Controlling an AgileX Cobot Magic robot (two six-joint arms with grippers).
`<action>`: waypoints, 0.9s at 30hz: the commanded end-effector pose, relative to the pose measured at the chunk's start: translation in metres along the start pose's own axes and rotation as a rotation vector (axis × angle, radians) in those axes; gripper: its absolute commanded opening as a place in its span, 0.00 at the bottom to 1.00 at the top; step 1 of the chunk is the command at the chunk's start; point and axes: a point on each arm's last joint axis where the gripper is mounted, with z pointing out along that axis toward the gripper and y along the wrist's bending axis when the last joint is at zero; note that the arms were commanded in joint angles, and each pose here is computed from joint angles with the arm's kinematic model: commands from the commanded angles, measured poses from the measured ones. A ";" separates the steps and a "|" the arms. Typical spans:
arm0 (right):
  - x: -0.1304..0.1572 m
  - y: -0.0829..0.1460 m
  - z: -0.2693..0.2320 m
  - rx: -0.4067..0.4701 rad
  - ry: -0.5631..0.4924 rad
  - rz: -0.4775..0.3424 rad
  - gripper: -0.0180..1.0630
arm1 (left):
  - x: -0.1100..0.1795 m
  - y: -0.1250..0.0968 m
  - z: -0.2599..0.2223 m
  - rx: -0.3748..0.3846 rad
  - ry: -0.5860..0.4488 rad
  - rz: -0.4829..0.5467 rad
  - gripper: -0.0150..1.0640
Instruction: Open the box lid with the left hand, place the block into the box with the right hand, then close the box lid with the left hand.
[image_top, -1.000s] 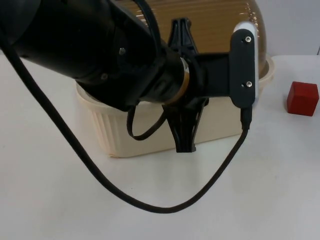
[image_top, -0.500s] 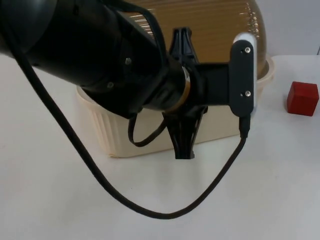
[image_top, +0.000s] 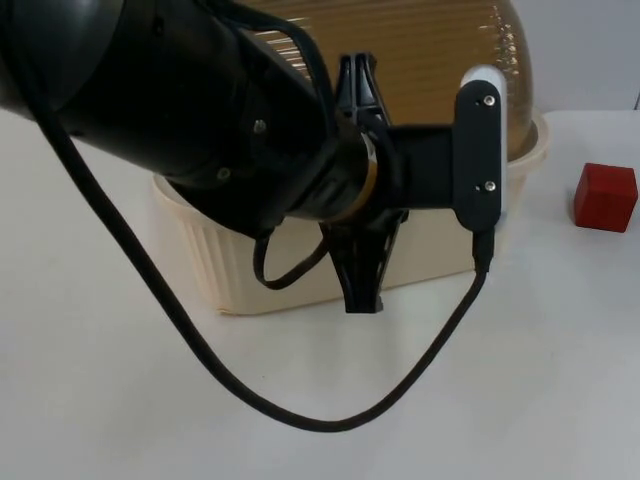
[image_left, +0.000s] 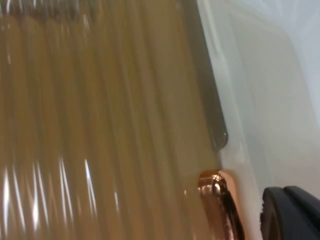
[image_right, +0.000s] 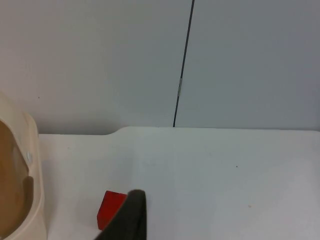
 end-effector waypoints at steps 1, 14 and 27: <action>-0.003 -0.002 -0.003 0.007 -0.014 -0.005 0.99 | 0.007 0.007 0.001 -0.030 0.030 -0.016 0.01; -0.002 -0.002 -0.003 0.007 -0.013 -0.005 0.99 | 0.011 0.012 0.001 -0.070 0.070 -0.018 0.01; -0.002 -0.002 -0.003 0.007 -0.013 -0.005 0.99 | 0.004 0.031 -0.001 -0.152 0.079 -0.040 0.01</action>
